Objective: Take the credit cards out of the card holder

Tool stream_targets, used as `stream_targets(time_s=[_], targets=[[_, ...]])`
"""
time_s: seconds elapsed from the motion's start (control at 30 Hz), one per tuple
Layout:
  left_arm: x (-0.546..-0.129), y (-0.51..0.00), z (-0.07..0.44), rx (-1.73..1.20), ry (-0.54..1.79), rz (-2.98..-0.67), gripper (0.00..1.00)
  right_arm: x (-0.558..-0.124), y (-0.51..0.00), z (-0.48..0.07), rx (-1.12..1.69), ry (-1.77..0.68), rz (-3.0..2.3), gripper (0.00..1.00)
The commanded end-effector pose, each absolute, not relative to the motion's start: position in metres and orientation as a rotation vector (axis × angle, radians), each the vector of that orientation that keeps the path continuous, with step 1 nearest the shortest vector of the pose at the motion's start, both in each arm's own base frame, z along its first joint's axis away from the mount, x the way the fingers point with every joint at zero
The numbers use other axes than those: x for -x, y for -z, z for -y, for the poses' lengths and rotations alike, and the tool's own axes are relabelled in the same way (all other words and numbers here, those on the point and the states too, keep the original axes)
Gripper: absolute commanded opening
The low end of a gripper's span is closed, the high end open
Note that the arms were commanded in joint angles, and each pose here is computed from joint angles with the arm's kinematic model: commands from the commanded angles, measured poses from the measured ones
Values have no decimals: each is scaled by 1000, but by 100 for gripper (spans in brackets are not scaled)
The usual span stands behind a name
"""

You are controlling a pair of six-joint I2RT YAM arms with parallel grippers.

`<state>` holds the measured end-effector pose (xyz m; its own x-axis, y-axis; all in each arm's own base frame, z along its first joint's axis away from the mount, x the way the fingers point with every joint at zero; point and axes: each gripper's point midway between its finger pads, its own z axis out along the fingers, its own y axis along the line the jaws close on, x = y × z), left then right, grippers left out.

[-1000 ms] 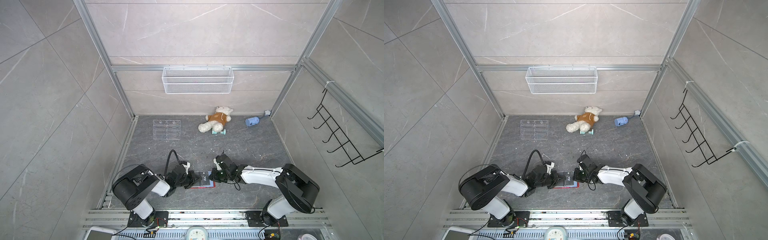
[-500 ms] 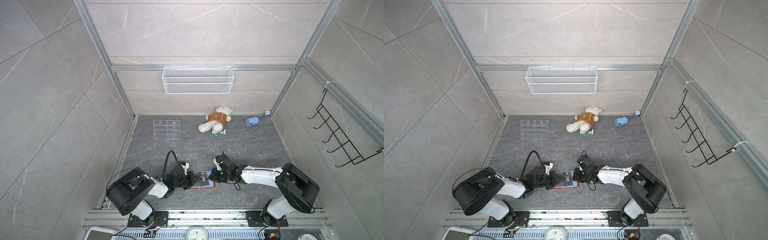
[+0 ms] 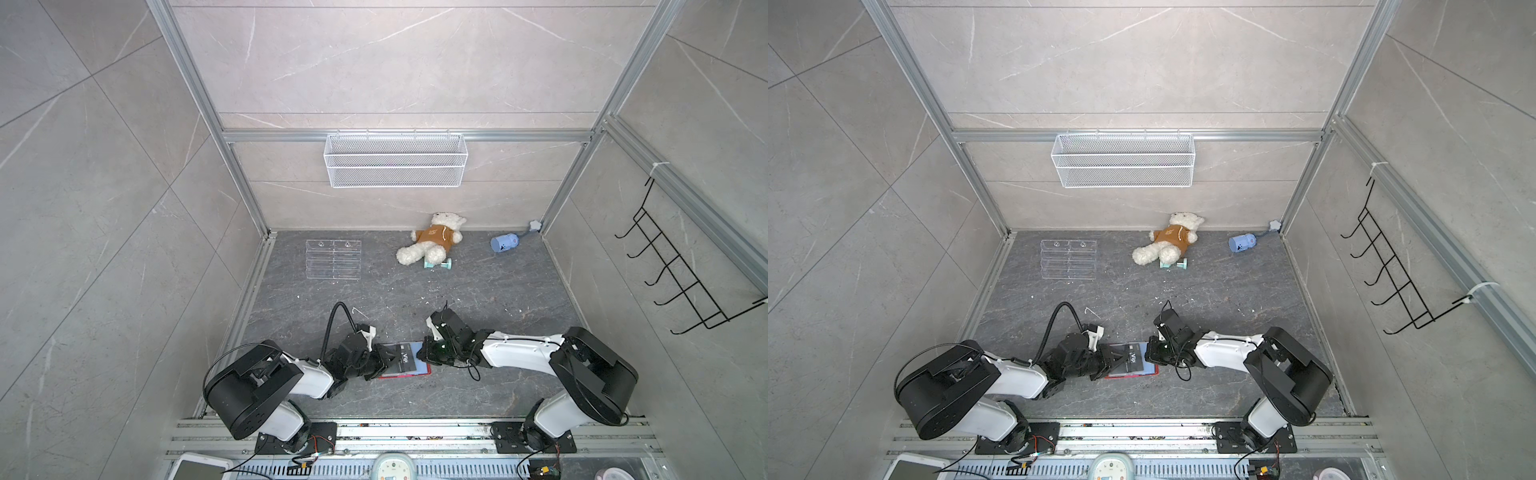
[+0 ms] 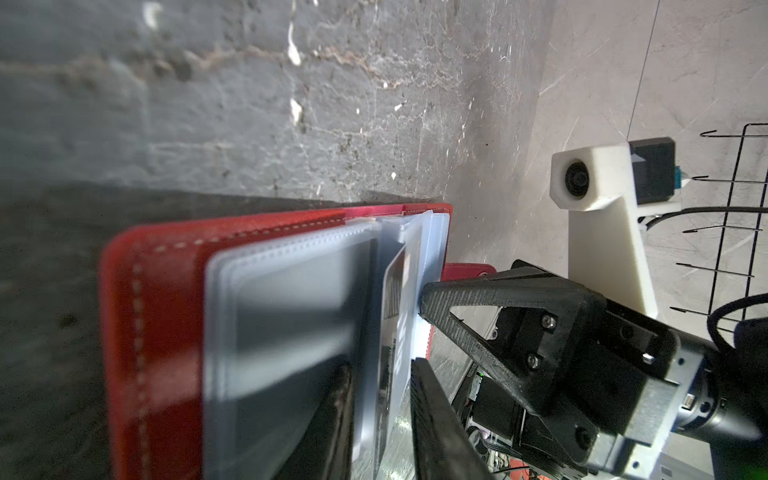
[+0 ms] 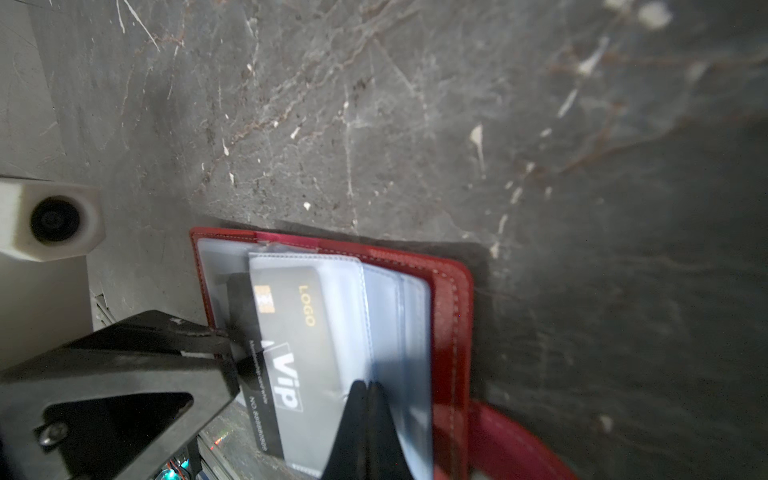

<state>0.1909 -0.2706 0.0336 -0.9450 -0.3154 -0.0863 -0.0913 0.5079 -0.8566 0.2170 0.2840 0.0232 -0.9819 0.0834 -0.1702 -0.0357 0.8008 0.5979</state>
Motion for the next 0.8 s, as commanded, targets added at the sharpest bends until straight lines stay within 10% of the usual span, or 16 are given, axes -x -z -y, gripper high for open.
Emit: stream_targets(time_s=[0.0,0.77], targets=[[-191,-29,272,335,1393,-2537,27,-209,-9,-275,-65,-871,-2860,3],[-191,-33,267,349,1369,-2537,0,-207,-6,-271,-78,-845,-2873,3]])
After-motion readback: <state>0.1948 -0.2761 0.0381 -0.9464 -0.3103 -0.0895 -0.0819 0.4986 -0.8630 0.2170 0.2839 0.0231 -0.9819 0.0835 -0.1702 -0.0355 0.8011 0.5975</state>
